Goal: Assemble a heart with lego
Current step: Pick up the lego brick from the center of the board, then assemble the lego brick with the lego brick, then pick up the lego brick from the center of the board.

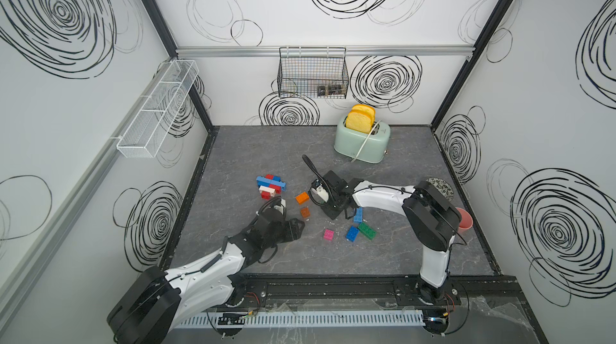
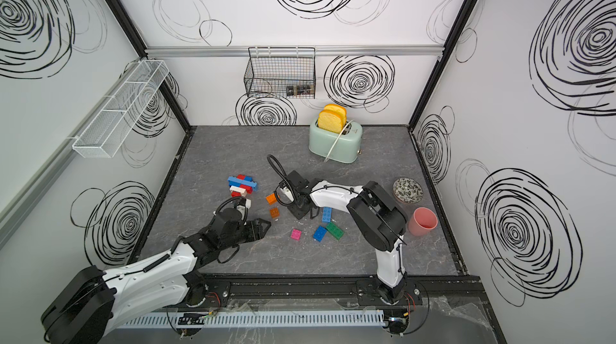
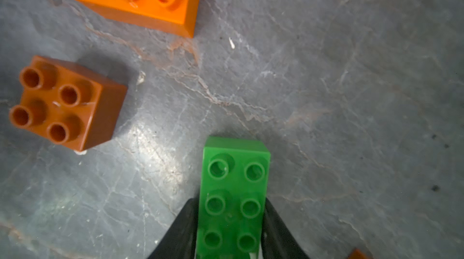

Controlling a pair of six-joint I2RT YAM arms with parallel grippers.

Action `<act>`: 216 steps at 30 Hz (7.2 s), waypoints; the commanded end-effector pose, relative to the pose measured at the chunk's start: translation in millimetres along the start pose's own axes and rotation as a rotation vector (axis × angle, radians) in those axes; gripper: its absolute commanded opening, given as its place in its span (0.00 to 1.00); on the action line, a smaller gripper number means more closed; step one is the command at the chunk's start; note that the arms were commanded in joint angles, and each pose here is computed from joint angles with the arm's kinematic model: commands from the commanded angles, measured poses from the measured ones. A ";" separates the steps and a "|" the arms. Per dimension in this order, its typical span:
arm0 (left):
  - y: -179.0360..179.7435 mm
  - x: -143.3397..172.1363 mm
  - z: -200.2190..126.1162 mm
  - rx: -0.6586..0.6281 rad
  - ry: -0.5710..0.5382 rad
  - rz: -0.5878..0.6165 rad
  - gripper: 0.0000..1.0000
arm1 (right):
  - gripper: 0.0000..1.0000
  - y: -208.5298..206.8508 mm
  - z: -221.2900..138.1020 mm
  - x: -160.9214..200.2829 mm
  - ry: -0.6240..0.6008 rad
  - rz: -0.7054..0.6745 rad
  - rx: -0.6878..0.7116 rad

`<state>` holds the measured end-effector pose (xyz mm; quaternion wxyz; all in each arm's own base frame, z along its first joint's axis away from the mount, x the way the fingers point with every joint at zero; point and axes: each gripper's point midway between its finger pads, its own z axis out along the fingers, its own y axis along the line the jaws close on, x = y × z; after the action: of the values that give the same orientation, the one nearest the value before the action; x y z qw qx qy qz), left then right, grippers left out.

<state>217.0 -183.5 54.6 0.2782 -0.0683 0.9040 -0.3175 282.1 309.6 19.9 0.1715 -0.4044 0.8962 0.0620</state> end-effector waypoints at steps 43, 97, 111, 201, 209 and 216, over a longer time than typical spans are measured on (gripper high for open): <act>0.1 -3.3 -1.4 0.053 -0.015 -0.024 0.68 | 0.30 65.4 -67.5 43.2 0.007 -0.464 -0.134; 8.1 0.2 -1.5 0.053 -0.022 -0.051 0.68 | 0.29 74.6 -35.9 78.1 0.082 -0.466 -0.154; 8.0 -4.2 -5.2 0.049 -0.026 -0.048 0.68 | 0.27 57.2 -8.8 116.8 0.273 -0.477 -0.142; -35.5 27.2 1.6 0.244 0.081 0.025 0.71 | 0.64 12.7 -63.4 111.9 -0.051 0.563 -0.161; -29.0 25.8 2.7 0.231 0.075 0.011 0.71 | 0.63 21.3 -49.7 90.8 -0.007 0.445 -0.108; -25.8 23.7 2.2 0.226 0.069 0.004 0.71 | 0.59 30.9 -37.8 94.6 0.062 0.345 -0.021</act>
<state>191.3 -212.2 51.8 0.2364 -0.0191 0.8806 -0.4102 190.4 262.7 23.3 0.1256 -0.2357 0.9546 0.1322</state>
